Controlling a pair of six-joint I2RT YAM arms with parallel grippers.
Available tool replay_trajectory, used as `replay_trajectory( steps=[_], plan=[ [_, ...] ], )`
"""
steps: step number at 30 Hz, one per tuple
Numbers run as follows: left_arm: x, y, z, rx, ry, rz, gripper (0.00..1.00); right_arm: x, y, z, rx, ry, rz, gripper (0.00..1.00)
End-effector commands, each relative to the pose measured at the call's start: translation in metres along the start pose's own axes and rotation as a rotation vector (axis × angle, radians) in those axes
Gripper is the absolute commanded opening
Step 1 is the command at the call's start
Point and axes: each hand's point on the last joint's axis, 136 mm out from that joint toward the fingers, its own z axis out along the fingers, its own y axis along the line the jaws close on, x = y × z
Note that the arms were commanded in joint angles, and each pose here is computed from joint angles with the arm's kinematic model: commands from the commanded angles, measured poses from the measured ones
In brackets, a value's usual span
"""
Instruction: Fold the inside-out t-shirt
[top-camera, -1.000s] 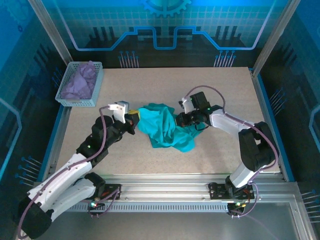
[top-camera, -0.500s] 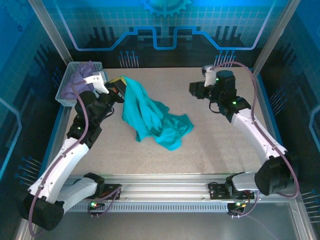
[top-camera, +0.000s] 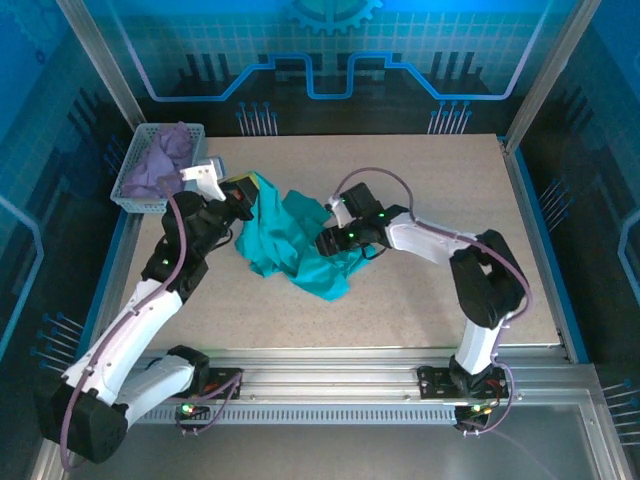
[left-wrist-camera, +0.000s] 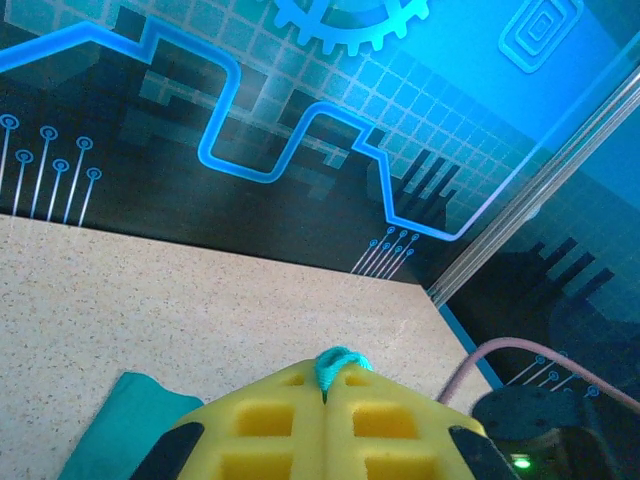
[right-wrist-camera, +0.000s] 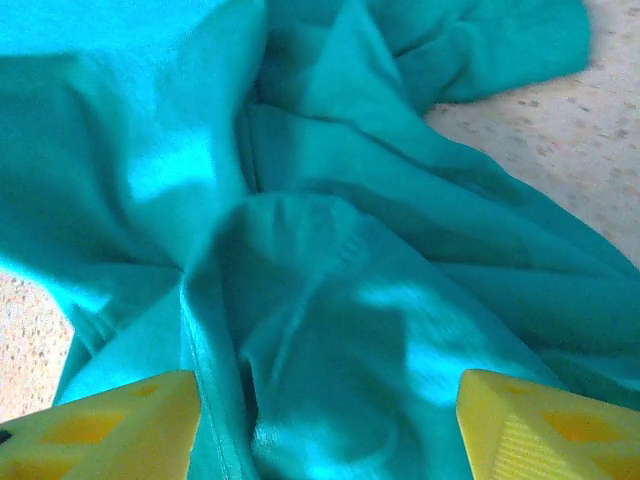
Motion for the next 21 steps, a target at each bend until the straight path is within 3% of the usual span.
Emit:
replay_trajectory(
  steps=[1,3,5,7,8,15,21],
  plan=[
    [-0.001,0.005,-0.006,-0.017,-0.016,0.035,0.0,0.002,0.008,0.021,-0.019,0.052,0.012,0.66],
    [-0.002,0.006,-0.007,-0.024,-0.021,0.04,0.0,0.003,0.009,0.029,-0.028,0.066,0.017,0.51],
    [-0.003,0.008,-0.006,-0.028,-0.024,0.041,0.0,-0.006,0.007,0.025,-0.021,0.04,0.009,0.25],
    [-0.007,0.008,-0.006,-0.029,-0.031,0.032,0.0,-0.025,0.0,0.004,-0.003,-0.027,0.006,0.05],
    [-0.008,0.009,-0.005,-0.03,-0.034,0.024,0.0,-0.035,-0.006,-0.009,0.013,-0.068,0.008,0.0],
    [-0.057,0.004,0.002,0.009,-0.151,-0.053,0.0,-0.122,-0.054,-0.172,0.128,-0.533,0.049,0.0],
    [-0.143,-0.015,-0.006,0.093,-0.313,-0.074,0.0,-0.137,-0.058,-0.301,0.227,-0.852,0.021,0.0]
  ],
)
